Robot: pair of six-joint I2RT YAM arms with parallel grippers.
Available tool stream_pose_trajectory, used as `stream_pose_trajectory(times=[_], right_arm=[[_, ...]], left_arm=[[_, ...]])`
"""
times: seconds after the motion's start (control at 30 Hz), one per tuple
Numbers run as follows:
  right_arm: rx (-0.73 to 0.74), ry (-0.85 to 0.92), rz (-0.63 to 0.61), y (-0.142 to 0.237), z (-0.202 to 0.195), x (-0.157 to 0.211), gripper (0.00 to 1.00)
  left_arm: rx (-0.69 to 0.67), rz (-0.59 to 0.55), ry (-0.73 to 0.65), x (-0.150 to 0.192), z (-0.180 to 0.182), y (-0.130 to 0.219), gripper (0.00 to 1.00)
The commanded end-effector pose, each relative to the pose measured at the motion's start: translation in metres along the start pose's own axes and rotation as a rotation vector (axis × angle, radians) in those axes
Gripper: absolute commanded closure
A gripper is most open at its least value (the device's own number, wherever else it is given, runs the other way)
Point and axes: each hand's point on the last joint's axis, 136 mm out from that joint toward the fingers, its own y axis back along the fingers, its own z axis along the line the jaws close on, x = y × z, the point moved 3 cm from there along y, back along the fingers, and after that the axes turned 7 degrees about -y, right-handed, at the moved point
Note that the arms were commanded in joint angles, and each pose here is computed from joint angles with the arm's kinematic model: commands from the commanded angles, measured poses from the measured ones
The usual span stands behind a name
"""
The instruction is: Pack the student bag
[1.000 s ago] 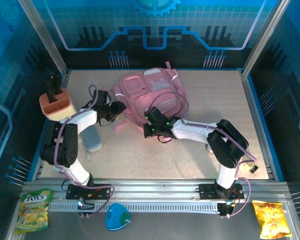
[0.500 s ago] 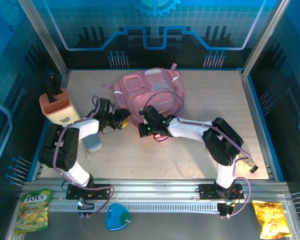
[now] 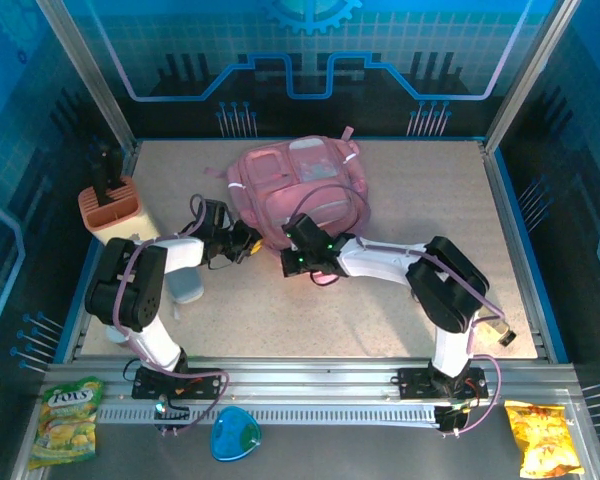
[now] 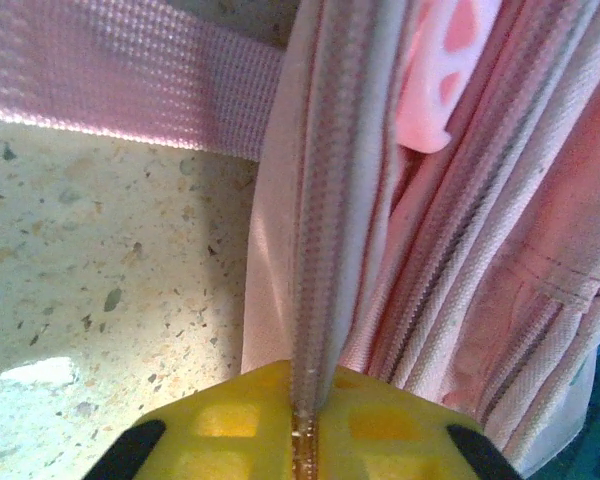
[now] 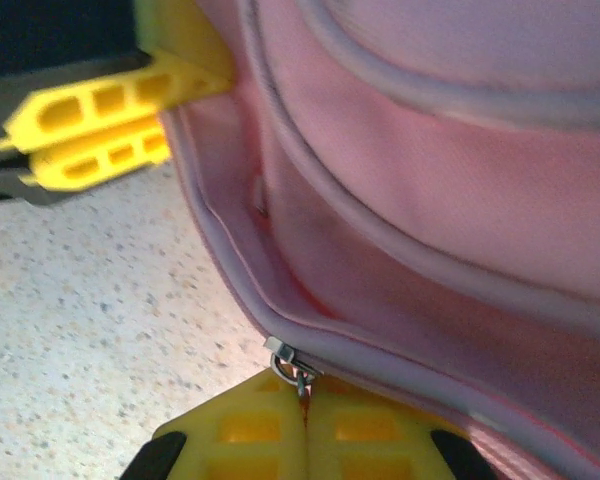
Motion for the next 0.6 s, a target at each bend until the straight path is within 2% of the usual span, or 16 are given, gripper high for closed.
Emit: stream_pose_trajectory(times=[0.0,0.3,0.43,0.57], right_arm=[[0.072,-0.036,-0.052,0.026,-0.028,0.000,1.00],[0.309,-0.147,-0.102,0.062,-0.115,0.001,1.00],[0.358,-0.193,-0.118,0.072,-0.134,-0.005,1.00],[0.363,-0.197,-0.136,0.077,-0.133,-0.009,1.00]], left_arm=[[-0.014,-0.024,-0.034,-0.009,-0.003,-0.001,0.93],[-0.024,-0.031,-0.042,-0.013,-0.001,0.000,0.98],[-0.022,-0.027,-0.053,-0.013,-0.003,0.001,0.98],[-0.022,-0.016,-0.079,-0.015,-0.008,0.000,0.98]])
